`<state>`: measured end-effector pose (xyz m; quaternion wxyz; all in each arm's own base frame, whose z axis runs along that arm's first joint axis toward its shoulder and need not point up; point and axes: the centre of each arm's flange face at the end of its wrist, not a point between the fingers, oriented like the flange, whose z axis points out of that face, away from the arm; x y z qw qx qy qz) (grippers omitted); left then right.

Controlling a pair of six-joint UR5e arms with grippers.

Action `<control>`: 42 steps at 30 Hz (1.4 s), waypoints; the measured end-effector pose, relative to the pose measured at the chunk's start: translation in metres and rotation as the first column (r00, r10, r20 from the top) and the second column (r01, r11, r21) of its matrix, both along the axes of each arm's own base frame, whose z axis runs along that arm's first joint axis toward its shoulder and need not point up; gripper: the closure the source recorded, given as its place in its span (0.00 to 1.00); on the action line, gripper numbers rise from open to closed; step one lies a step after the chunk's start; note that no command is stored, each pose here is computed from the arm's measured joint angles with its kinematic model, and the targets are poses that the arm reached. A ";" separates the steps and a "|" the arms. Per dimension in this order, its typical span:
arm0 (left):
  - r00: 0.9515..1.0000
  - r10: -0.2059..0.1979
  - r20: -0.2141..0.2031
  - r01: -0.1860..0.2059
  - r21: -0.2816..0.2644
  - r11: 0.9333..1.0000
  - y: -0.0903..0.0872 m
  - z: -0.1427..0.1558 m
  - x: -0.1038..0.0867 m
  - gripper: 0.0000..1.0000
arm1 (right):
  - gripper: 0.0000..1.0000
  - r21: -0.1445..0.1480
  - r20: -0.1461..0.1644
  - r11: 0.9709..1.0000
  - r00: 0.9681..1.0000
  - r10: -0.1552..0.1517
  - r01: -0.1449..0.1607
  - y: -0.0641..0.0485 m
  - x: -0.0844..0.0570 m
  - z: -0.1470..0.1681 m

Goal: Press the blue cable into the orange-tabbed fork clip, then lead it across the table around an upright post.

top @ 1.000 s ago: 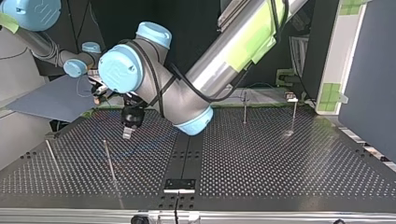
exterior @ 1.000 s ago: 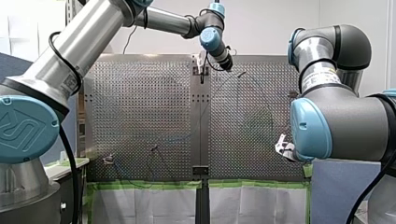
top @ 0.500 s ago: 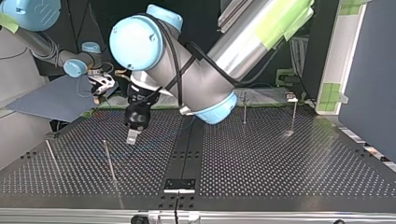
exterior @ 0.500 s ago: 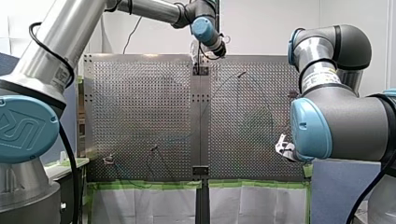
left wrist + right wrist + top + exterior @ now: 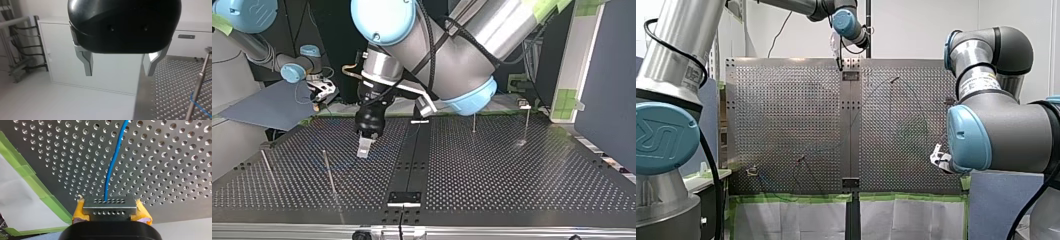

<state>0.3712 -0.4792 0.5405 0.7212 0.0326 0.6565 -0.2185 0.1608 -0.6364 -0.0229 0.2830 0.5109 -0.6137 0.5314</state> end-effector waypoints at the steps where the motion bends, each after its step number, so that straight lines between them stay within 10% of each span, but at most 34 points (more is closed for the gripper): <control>1: 1.000 0.001 0.007 -0.001 -0.010 1.000 0.003 0.002 -0.002 0.00 | 1.00 0.000 0.000 1.000 1.000 0.001 -0.001 0.000 0.000 0.000; 21: 0.993 -0.036 0.111 0.061 -0.229 0.971 0.046 0.033 -0.045 0.00 | 1.00 -0.004 -0.021 1.000 1.000 0.008 -0.008 0.000 0.002 0.001; 42: 0.995 -0.030 0.100 0.058 -0.291 0.955 0.052 -0.044 -0.040 0.00 | 1.00 -0.004 -0.033 1.000 0.999 0.022 -0.022 0.001 0.008 0.001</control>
